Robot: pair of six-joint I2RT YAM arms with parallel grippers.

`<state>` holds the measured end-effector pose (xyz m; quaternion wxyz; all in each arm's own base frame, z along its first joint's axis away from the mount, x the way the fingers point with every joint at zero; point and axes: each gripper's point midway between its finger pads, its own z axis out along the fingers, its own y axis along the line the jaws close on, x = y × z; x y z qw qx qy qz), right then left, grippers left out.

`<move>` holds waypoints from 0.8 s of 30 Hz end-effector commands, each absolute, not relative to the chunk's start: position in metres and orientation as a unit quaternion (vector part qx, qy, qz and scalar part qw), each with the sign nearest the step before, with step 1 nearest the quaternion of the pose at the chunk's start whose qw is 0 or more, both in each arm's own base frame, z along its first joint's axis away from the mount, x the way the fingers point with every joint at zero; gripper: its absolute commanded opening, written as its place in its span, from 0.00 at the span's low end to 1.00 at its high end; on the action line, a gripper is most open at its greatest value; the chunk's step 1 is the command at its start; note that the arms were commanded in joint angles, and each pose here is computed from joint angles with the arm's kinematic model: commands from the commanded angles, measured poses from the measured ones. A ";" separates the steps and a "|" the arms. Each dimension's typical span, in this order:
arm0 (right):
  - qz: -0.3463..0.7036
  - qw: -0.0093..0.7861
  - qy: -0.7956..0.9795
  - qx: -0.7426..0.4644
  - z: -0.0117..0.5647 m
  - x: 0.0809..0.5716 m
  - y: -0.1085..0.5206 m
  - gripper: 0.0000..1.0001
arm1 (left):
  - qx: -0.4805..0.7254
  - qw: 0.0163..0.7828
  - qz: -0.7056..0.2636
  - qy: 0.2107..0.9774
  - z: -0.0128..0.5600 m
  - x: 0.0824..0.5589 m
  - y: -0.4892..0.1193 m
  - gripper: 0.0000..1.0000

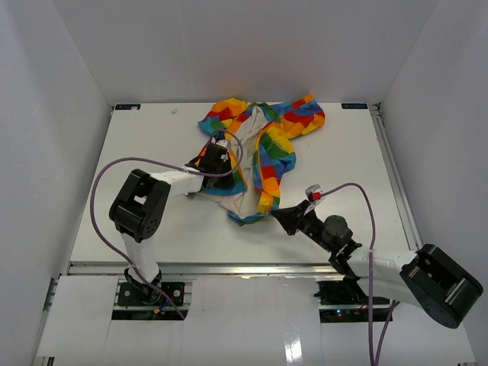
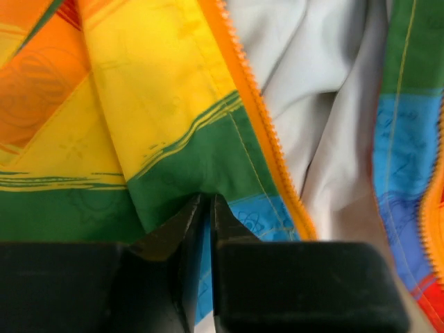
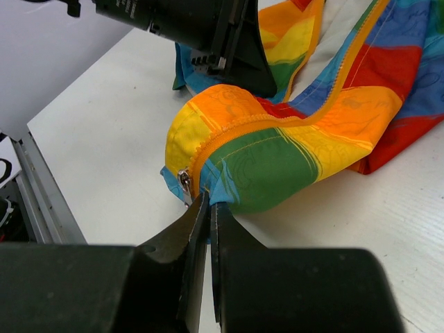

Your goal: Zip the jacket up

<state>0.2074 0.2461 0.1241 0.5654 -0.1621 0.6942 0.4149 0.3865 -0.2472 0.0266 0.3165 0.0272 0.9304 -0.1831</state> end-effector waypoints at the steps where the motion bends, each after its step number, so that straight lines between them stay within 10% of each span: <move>1: 0.394 0.529 0.730 -0.179 0.062 0.170 0.216 0.08 | 0.016 0.311 -0.123 0.942 0.018 0.376 -0.219 0.00; 18: 0.416 0.495 0.736 -0.199 0.050 0.157 0.228 0.08 | 0.013 0.383 -0.155 0.911 0.105 0.353 -0.203 0.02; 24: 0.415 0.494 0.738 -0.199 0.050 0.159 0.230 0.08 | 0.046 0.337 -0.264 0.902 0.102 0.336 -0.252 0.54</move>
